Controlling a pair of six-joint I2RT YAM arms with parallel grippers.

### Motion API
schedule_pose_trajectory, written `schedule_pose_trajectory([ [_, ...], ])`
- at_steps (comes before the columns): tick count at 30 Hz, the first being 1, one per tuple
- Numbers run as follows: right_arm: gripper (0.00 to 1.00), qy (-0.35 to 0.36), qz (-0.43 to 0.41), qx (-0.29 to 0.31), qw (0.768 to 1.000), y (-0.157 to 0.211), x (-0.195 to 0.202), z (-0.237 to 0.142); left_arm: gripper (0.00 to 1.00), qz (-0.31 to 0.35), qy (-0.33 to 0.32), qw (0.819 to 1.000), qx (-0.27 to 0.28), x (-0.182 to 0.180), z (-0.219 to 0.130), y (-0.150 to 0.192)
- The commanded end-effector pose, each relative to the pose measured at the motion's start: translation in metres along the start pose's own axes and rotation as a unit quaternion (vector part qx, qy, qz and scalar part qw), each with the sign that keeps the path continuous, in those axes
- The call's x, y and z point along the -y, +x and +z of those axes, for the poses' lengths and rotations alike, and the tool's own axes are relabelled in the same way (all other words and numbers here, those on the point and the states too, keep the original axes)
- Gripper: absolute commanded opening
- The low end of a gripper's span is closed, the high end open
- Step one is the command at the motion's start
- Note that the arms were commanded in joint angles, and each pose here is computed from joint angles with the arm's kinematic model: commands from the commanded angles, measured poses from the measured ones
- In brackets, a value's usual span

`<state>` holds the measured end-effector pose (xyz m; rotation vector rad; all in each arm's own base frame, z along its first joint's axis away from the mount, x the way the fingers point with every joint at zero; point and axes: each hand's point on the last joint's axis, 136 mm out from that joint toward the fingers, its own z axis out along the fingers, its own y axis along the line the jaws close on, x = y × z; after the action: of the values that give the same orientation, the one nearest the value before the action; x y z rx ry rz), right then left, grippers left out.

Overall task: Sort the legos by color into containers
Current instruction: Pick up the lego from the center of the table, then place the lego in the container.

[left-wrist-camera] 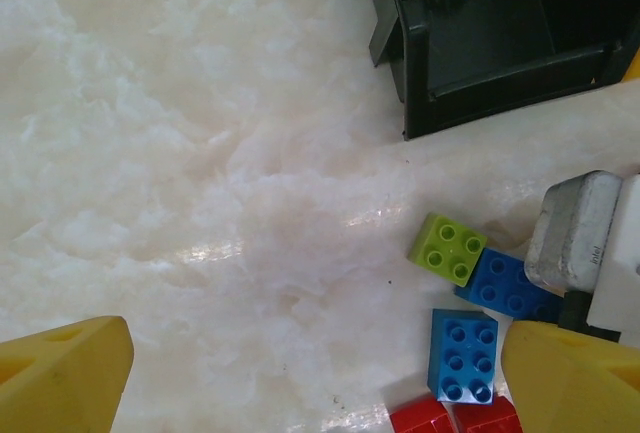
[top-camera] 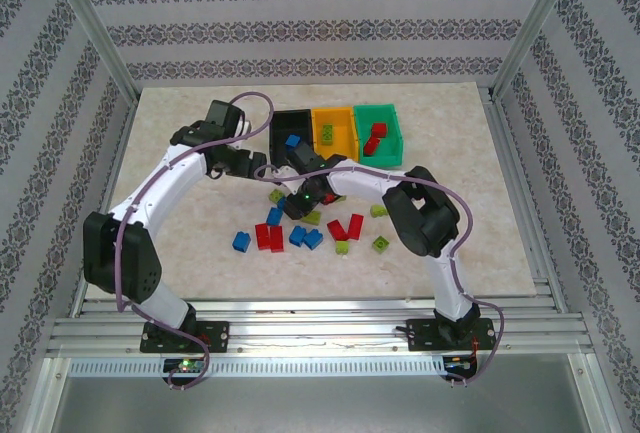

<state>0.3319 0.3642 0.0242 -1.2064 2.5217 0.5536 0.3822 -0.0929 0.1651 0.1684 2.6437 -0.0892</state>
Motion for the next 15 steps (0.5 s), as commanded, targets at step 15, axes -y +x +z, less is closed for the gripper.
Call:
schedule_pose_trajectory([
  [15, 0.31, -0.022, 0.198, 0.236, 0.951, -0.1, 0.074, -0.109, 0.95, -0.062, 0.057, 0.996, 0.027, -0.005, 0.001, -0.01],
])
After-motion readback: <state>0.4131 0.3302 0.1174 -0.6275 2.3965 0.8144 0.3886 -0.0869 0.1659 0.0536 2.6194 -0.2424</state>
